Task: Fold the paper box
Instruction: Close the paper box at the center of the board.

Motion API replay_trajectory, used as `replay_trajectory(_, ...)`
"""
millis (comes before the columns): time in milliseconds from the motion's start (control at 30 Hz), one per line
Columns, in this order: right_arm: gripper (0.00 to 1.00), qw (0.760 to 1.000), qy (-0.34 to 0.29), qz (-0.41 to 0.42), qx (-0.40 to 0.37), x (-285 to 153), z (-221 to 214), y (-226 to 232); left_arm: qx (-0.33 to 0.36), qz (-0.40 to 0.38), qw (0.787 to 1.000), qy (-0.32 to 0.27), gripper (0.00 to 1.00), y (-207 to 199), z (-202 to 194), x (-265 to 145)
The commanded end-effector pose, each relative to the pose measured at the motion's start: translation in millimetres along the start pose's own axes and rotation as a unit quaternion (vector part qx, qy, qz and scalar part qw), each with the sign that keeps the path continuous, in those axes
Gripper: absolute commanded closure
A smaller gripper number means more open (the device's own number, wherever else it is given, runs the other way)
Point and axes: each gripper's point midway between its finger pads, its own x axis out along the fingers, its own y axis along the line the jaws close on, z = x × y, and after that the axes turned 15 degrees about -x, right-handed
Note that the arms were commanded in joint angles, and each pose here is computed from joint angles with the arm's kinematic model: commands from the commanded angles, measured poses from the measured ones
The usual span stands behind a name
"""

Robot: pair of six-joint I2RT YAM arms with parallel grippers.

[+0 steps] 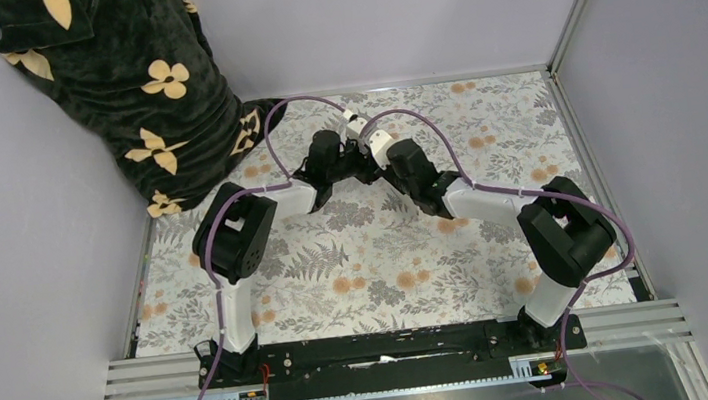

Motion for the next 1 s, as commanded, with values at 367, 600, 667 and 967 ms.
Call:
replay_trajectory(367, 0.88, 1.0, 0.003, -0.004, -0.009, 3, 4, 4, -0.033, -0.043, 0.998, -0.023, 0.77, -11, 17, -3)
replay_trajectory(600, 0.83, 0.998, -0.036, 0.027, 0.035, 1, 15, 7, -0.044, -0.044, 0.998, -0.029, 0.81, -3, 10, 6)
replay_trajectory(667, 0.82, 0.996, -0.048, 0.039, 0.057, 0, 16, 3, -0.044, -0.043, 0.998, -0.03, 0.81, 0, 8, 7)
replay_trajectory(967, 0.56, 0.986, -0.087, 0.066, 0.125, -7, 22, -6, -0.034, -0.042, 0.998, -0.029, 0.81, -1, 1, 11)
